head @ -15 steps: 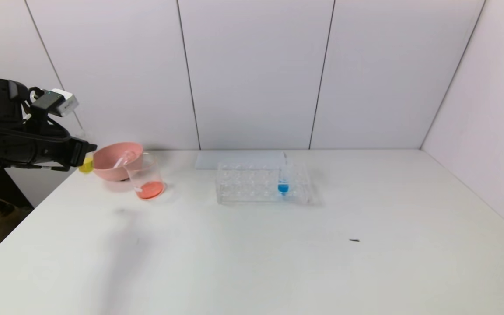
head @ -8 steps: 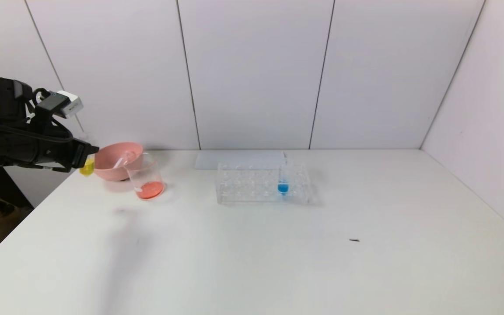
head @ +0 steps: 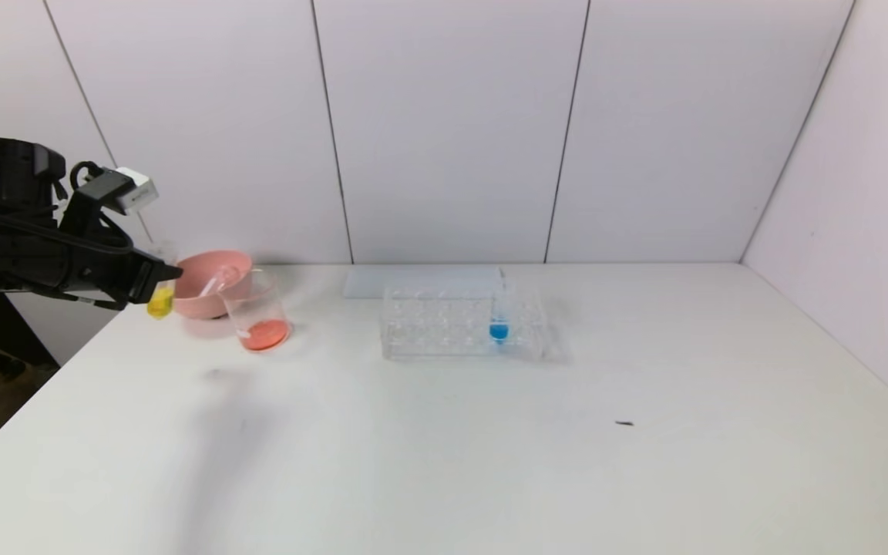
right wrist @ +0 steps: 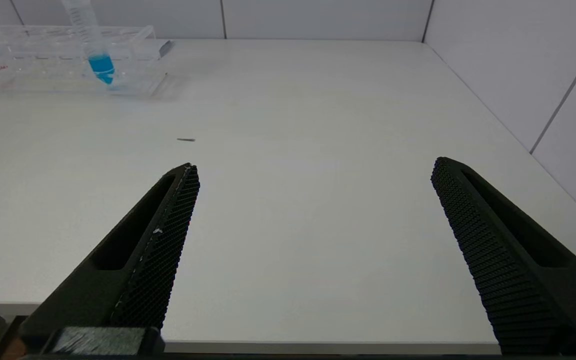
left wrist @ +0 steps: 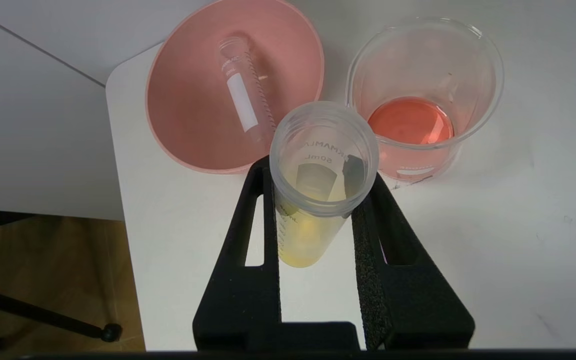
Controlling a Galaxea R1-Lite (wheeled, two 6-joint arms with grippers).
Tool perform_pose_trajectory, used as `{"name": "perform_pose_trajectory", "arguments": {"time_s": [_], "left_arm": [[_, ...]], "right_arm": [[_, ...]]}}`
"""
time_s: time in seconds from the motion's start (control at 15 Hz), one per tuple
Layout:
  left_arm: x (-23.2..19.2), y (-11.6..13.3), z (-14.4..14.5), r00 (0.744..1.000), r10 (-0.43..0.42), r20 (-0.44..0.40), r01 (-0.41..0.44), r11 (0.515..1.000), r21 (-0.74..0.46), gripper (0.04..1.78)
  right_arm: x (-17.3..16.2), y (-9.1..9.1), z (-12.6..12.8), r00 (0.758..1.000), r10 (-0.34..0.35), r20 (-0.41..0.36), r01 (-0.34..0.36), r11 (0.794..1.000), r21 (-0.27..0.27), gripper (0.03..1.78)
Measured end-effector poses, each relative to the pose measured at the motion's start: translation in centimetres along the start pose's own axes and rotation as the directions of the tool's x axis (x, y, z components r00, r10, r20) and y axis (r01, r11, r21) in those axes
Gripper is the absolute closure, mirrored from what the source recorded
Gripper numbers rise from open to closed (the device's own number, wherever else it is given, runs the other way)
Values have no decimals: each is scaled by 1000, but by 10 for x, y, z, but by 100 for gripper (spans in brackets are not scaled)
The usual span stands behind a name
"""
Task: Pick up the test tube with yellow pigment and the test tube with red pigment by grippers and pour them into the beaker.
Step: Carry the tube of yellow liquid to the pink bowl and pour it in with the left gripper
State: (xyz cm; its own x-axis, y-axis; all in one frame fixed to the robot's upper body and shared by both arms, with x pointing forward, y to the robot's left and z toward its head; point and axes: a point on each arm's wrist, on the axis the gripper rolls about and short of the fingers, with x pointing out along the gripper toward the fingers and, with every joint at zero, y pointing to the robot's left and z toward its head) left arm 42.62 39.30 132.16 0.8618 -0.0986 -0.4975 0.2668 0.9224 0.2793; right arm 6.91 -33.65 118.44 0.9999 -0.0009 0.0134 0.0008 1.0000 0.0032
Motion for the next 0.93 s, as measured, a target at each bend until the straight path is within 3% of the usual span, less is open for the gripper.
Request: {"name": "perform_pose_trajectory", "arguments": {"time_s": [0.93], "left_arm": [[-2, 5, 3, 999, -23, -43, 27, 995, 100, 138]], "right_arm": [[0, 0, 0, 1000, 0, 0, 0, 1000, 0, 11]]}}
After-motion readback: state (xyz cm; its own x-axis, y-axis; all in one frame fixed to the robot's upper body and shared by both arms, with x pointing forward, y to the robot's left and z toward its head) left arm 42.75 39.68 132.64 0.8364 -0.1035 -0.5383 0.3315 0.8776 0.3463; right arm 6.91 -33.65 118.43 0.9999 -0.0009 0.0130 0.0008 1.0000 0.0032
